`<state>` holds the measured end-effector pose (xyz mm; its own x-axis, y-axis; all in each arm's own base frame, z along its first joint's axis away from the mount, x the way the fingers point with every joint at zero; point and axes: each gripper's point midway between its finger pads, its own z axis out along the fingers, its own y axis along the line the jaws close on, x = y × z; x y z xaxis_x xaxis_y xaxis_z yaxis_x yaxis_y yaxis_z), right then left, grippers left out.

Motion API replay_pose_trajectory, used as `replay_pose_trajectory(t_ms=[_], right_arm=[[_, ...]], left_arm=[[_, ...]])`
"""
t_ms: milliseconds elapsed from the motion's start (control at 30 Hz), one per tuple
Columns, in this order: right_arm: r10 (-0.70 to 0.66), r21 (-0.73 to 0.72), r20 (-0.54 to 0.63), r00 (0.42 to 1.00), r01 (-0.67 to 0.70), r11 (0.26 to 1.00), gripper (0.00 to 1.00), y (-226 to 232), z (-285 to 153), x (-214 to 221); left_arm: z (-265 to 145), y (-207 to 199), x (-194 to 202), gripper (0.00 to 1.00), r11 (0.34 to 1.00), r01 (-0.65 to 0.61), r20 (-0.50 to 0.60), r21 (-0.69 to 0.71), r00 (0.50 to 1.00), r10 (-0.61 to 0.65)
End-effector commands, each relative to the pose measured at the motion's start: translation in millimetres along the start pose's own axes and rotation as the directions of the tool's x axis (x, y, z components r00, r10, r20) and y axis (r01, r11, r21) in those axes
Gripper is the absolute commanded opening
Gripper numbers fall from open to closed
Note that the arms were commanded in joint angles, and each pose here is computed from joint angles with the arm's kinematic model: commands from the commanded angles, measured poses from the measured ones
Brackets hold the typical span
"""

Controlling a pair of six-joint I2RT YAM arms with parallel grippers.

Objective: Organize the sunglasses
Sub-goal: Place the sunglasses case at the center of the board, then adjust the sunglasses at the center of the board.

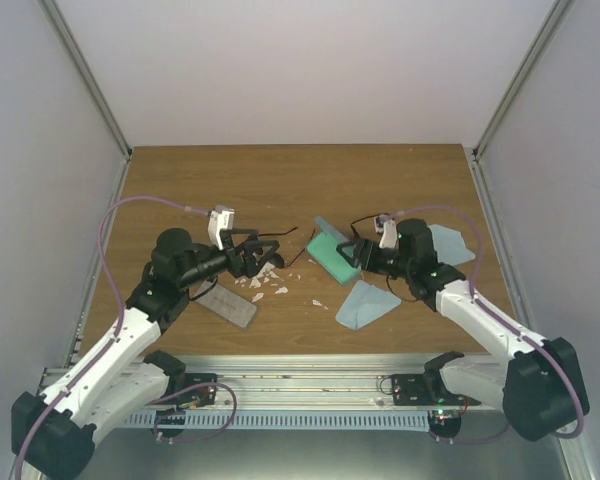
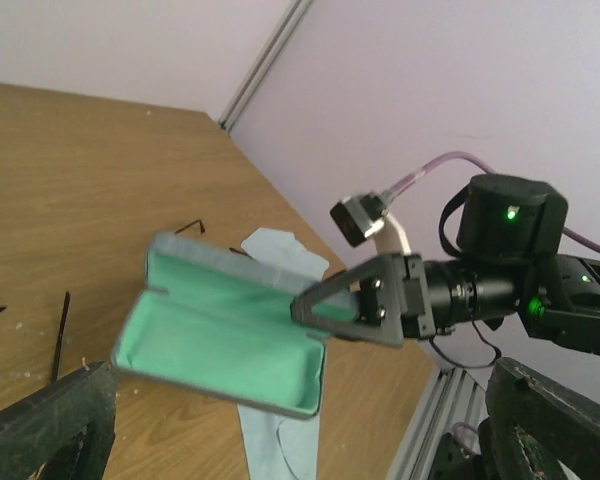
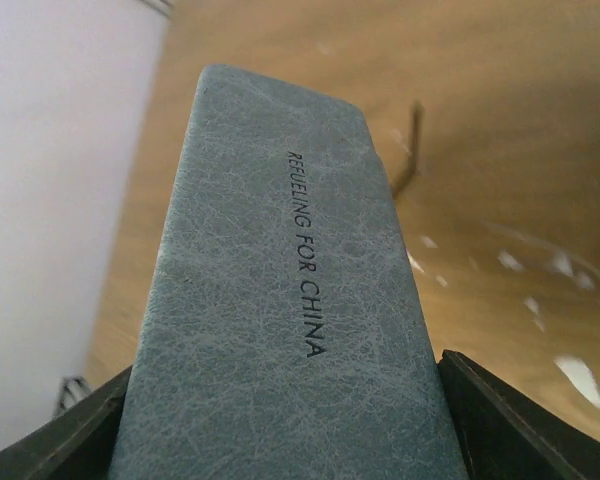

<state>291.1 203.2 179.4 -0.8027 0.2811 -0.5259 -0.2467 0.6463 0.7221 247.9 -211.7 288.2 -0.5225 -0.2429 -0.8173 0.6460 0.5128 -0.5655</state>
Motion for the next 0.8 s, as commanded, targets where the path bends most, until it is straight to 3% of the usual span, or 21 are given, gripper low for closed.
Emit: replay_pose_trajectory(t_ms=[0,133,567,767], right_arm=[[-0.086,0.046,-0.076,0.993,0.089,0.995,0.45,-27.9,7.4,26.9],[-0.046,0.009,-0.16,0.986,0.049,0.999,0.45,-38.2,22.2,50.1],[-0.102,-0.157,-0.178,0.979,0.074,0.985,0.46,-29.7,83.1,42.9],[-0.128,-0.235,-0.21,0.969,0.077,0.969,0.56,-25.0,114.6,30.5]], left_arm=[[6.2,7.3,14.1,0.99,1.0,0.021,-0.035,-0.003,0.999,-0.021],[12.7,14.3,21.1,0.99,0.999,0.051,-0.06,-0.016,0.997,-0.051],[14.2,18.8,21.6,0.99,0.996,0.079,-0.06,-0.036,0.995,-0.081],[14.1,23.5,25.8,0.99,0.994,0.086,-0.073,-0.061,0.993,-0.09]])
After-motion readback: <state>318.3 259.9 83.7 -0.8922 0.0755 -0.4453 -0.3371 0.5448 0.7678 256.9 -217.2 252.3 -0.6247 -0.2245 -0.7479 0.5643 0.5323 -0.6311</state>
